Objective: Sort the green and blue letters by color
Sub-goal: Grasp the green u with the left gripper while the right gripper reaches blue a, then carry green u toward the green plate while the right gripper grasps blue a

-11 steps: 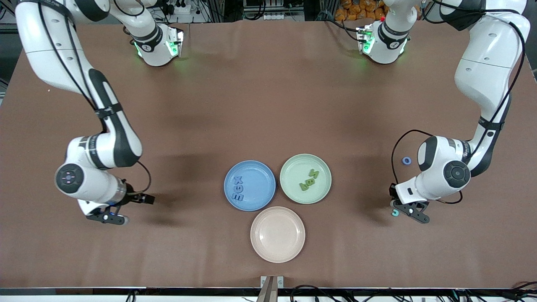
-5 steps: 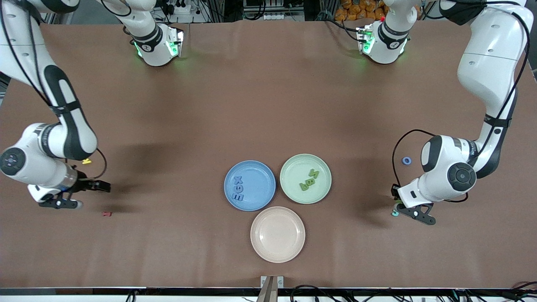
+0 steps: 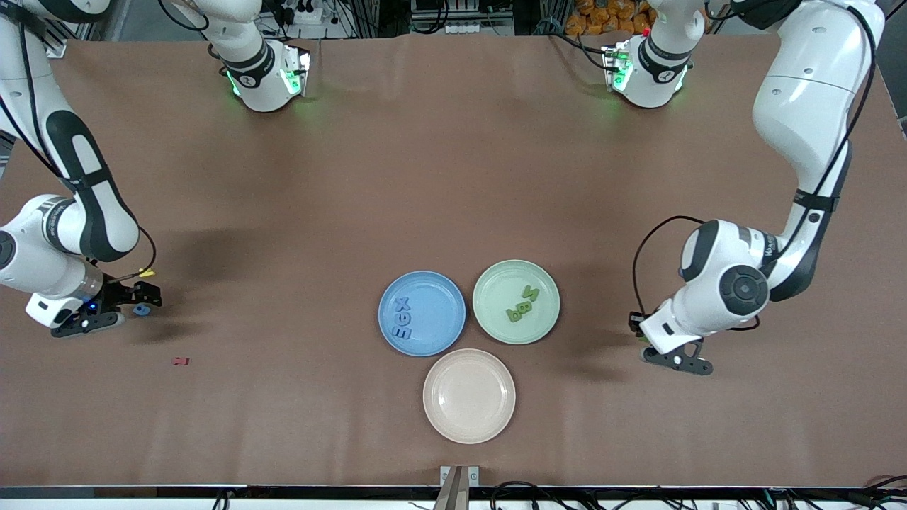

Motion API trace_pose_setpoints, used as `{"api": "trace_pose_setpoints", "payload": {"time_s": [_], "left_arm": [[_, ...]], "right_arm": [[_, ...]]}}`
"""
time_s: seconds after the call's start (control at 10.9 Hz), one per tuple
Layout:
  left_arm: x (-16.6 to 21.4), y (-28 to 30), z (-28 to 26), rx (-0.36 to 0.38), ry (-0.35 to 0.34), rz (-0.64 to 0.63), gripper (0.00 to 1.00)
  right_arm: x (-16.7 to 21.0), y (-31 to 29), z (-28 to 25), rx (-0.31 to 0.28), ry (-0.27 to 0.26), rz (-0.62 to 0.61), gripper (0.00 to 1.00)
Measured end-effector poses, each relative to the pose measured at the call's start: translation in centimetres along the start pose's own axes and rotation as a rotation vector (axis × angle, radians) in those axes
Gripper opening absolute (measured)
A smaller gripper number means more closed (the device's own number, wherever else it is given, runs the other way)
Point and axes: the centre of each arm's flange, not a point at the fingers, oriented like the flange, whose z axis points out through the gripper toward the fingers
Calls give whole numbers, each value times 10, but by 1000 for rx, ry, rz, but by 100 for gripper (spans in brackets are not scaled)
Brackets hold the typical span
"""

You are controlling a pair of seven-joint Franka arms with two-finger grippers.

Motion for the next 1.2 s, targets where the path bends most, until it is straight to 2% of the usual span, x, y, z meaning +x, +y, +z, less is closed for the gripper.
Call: {"api": "trace_pose_setpoints", "payload": {"time_s": [0.28, 0.74, 0.92, 1.2], "left_arm": [[5, 53, -18, -48, -12, -121, 27], [-8, 170, -17, -71, -38, -261, 27], [-15, 200, -15, -68, -49, -304, 27], [-24, 229, -7, -61, -64, -352, 27]], "right_arm": [[-4, 5, 0, -3, -1, -259, 100], [-46, 59, -1, -10, -1, -612, 100], [-34, 48, -5, -7, 25, -699, 100], [2, 15, -17, 3, 81, -757, 100]]}}
